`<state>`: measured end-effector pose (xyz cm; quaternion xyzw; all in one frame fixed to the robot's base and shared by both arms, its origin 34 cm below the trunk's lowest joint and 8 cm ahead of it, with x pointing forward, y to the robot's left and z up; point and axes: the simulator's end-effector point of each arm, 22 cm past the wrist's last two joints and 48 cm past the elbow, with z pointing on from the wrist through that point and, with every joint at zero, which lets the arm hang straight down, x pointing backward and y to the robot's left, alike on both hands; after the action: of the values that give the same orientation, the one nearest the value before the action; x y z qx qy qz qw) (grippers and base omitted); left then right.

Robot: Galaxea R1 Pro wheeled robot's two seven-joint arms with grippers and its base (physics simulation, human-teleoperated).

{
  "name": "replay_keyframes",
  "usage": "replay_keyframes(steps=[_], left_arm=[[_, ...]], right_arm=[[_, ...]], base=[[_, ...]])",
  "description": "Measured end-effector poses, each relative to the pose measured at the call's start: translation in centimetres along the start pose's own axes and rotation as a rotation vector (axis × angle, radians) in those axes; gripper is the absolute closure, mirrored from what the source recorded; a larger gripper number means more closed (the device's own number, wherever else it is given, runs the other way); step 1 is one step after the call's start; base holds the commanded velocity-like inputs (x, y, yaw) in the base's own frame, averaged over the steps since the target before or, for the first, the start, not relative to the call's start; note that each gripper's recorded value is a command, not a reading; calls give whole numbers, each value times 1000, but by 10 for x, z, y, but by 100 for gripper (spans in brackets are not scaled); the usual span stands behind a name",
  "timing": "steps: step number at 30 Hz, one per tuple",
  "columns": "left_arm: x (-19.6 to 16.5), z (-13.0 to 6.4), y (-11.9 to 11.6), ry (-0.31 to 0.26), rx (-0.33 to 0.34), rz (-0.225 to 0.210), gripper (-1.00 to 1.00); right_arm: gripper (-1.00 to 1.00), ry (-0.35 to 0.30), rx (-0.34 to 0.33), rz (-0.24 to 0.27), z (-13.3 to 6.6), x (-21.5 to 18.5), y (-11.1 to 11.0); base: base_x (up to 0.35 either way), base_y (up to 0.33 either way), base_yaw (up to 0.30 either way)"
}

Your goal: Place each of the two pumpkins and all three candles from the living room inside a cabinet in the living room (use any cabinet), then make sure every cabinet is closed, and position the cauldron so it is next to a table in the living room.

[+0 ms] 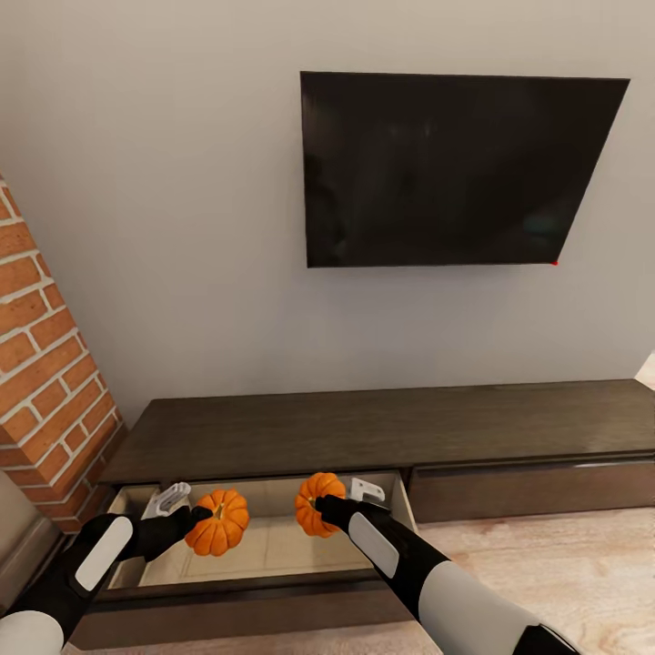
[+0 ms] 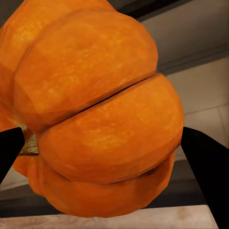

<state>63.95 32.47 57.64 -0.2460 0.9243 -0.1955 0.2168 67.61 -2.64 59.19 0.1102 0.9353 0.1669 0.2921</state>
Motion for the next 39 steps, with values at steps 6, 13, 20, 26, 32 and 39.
replay_keyframes(steps=[6,13,20,26,32,39], left_arm=[[0,0,0,-1,2,-2,100],[0,0,0,0,3,-2,100],[0,0,0,0,5,-4,100],[-1,0,0,-1,5,-5,100],[-2,-1,-2,-3,10,-10,100],[4,8,4,-2,9,-9,100]], right_arm=[[100,-3,-1,0,0,-1,0],[100,1,-1,-9,0,0,0],[100,0,-1,-8,0,0,1],[100,1,-1,-8,0,0,0],[100,0,-1,-8,0,0,0],[100,2,-2,-7,8,7,-3]], base=[[-18,-38,0],[-1,-2,0],[10,-57,0],[5,-15,0],[0,-1,0],[0,0,0]])
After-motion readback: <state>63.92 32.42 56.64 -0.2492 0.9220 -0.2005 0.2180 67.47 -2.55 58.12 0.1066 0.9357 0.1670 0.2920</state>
